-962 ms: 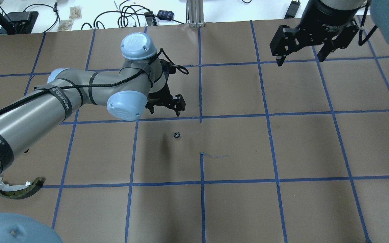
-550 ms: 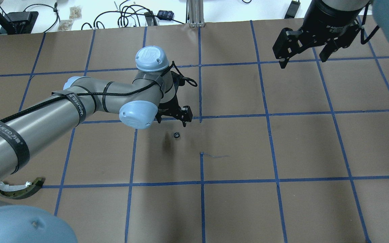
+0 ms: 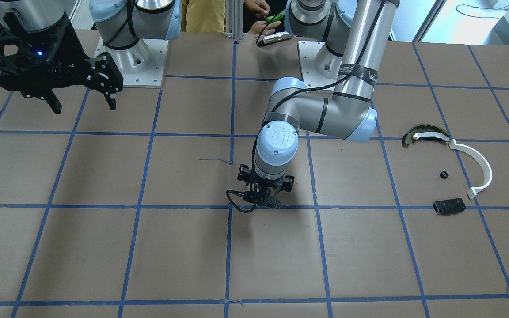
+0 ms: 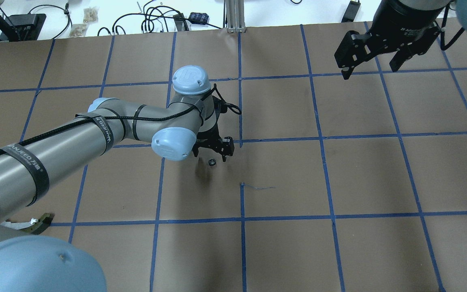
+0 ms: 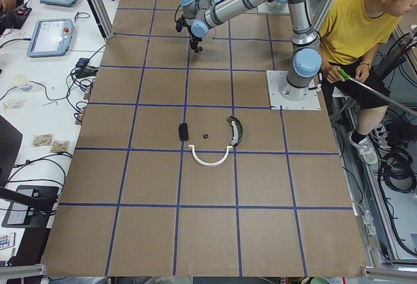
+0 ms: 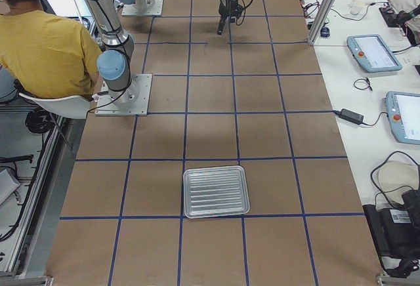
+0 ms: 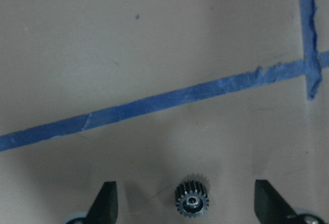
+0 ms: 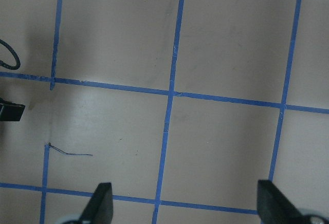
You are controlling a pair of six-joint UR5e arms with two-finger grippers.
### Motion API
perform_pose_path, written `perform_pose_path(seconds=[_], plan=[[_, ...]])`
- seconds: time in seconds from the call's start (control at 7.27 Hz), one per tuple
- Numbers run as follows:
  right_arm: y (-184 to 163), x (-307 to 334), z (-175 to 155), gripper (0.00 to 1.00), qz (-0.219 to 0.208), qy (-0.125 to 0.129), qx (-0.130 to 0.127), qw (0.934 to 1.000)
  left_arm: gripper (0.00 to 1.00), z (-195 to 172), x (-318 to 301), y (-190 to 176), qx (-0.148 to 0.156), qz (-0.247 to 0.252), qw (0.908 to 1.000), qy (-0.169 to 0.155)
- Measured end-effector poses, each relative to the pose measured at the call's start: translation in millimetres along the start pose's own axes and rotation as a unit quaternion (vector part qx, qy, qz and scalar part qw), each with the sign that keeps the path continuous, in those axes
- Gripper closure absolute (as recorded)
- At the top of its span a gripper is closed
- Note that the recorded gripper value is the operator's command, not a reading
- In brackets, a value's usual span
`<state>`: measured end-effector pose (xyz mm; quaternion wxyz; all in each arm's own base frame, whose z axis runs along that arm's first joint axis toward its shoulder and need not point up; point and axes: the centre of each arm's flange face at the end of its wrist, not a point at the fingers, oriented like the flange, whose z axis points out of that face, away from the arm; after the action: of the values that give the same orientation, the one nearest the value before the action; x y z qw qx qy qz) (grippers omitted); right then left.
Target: Place bearing gear from tray to pile
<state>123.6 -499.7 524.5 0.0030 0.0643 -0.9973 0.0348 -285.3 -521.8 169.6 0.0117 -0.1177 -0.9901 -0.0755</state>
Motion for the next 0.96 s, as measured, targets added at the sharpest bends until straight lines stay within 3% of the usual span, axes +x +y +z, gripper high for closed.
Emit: perform_pose_path(seconds=[0.28, 0.41, 0.55, 0.96], plan=[[0.2, 2.7, 2.4, 0.0, 0.003, 0.001, -0.002, 1.0, 0.43, 4.3, 0.8, 0.5, -0.004, 0.001, 1.0, -0.001], [0.7, 3.4, 5.5, 0.0, 0.006, -0.001, -0.006, 1.0, 0.67, 5.0, 1.2, 0.9, -0.006, 0.002, 1.0, -0.001], [0.8, 4.7, 8.3, 0.0, 0.009, -0.002, -0.008, 0.9999, 0.98, 5.7, 1.4, 1.5, -0.008, 0.002, 1.0, -0.001], [0.7, 6.8, 11.6, 0.0, 0.01, -0.004, -0.01, 0.9999, 1.0, 7.6, 1.2, 5.9, -0.026, 0.001, 0.9996, -0.003]])
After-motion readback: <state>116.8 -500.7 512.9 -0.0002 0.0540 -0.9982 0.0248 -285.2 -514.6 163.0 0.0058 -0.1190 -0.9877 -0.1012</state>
